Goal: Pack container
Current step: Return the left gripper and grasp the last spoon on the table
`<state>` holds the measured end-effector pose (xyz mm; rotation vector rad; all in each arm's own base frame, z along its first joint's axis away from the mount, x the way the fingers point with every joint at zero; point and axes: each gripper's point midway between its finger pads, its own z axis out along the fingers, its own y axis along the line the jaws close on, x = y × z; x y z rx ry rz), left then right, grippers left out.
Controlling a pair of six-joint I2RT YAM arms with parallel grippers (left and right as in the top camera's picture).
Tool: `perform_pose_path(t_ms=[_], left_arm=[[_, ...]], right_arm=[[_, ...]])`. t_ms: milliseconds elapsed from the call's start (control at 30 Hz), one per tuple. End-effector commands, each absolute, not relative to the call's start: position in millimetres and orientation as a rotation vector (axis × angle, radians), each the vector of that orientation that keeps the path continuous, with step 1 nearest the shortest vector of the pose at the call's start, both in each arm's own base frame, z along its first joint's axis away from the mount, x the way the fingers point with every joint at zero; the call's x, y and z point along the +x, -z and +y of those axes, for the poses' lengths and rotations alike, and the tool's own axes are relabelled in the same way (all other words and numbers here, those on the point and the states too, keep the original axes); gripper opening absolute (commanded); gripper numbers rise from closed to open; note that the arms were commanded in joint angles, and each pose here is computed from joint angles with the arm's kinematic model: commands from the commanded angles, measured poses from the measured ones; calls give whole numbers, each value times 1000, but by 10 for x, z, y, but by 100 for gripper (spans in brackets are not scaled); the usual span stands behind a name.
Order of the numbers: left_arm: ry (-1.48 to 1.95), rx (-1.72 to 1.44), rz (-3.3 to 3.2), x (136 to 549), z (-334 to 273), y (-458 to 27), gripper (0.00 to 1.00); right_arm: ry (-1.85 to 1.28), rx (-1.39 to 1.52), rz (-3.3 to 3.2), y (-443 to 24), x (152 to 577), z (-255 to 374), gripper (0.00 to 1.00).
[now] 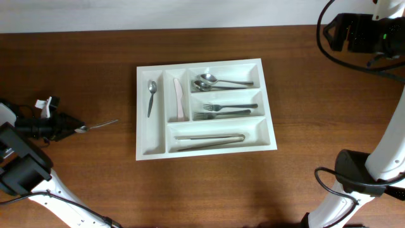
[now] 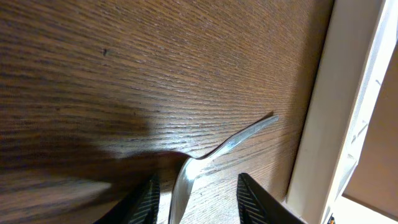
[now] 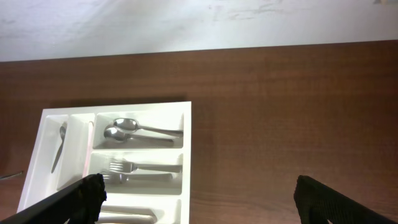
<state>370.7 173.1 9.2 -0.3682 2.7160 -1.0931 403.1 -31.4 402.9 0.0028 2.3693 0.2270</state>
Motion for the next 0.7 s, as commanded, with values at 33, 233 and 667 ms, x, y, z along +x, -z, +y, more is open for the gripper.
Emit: perform_pose_path(t_ms=[33,233,667], left_arm=[[1103,-340,2697,3693,1700,-115,36],[1100,-339,2697,3667,1678,-17,19],[1324,-282,2297,4031,1508,-799,2]], right_arm=[[-219,2,2360,-4048,4041,-334,99],[-219,2,2360,-4048,4041,-334,99],[-219,2,2360,-4048,4041,-334,99]])
